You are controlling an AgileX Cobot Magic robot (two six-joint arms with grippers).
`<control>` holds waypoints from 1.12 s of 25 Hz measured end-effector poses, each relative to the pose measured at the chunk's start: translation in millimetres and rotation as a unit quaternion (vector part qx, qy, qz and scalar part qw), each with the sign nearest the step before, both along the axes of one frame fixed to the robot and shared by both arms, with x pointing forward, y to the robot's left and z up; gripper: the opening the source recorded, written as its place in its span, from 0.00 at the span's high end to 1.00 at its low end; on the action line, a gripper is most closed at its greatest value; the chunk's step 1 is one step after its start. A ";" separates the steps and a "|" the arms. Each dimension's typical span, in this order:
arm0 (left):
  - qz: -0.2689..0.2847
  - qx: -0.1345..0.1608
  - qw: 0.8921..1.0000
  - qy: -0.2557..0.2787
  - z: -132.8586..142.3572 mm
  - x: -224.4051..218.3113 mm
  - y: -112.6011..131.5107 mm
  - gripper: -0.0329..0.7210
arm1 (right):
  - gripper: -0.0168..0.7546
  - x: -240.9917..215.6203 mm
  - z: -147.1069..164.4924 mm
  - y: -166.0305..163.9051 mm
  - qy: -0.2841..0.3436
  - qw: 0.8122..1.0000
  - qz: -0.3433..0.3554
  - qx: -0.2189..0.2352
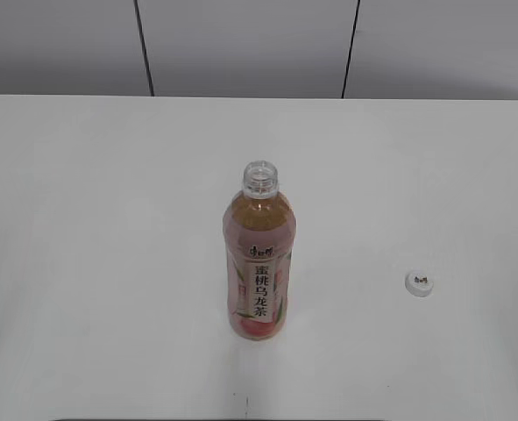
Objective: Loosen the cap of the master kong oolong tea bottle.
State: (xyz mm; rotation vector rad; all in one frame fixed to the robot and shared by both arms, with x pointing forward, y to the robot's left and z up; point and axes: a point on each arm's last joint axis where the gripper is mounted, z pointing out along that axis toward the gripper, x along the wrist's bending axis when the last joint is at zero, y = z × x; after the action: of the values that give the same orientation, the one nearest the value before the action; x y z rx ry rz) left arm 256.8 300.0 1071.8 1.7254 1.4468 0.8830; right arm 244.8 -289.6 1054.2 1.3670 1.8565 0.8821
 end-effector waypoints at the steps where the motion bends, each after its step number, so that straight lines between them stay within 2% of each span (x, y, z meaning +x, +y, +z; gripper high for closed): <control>1: 0.008 -0.001 1.000 -0.007 0.3 -2.6 0.6 0.38 | 0.25 -8.2 0.1 -0.4 -0.026 1.000 0.000 0.001; 2: 0.012 -0.002 1.000 -0.015 0.5 -5.3 0.9 0.38 | 0.25 -13.4 -0.2 -0.6 -0.042 0.999 0.000 0.002; 8: 0.013 -0.008 0.997 -0.082 0.2 -28.8 2.9 0.39 | 0.25 -16.8 -0.5 -0.8 -0.049 0.999 0.000 0.002; 17: 0.015 -0.008 0.996 -0.086 0.1 -30.1 3.0 0.39 | 0.25 -16.7 -0.5 -0.8 -0.050 0.999 -0.001 0.002; 28: 0.059 -0.004 0.995 -0.085 0.0 -30.3 2.0 0.39 | 0.25 -16.7 -0.5 -0.8 -0.050 0.999 -0.001 0.002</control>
State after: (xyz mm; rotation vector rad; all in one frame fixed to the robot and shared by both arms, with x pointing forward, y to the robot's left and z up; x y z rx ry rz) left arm 226.5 302.0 1071.8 1.5314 1.4466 1.0597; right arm 228.2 -290.5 1053.7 1.3032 1.7784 0.9375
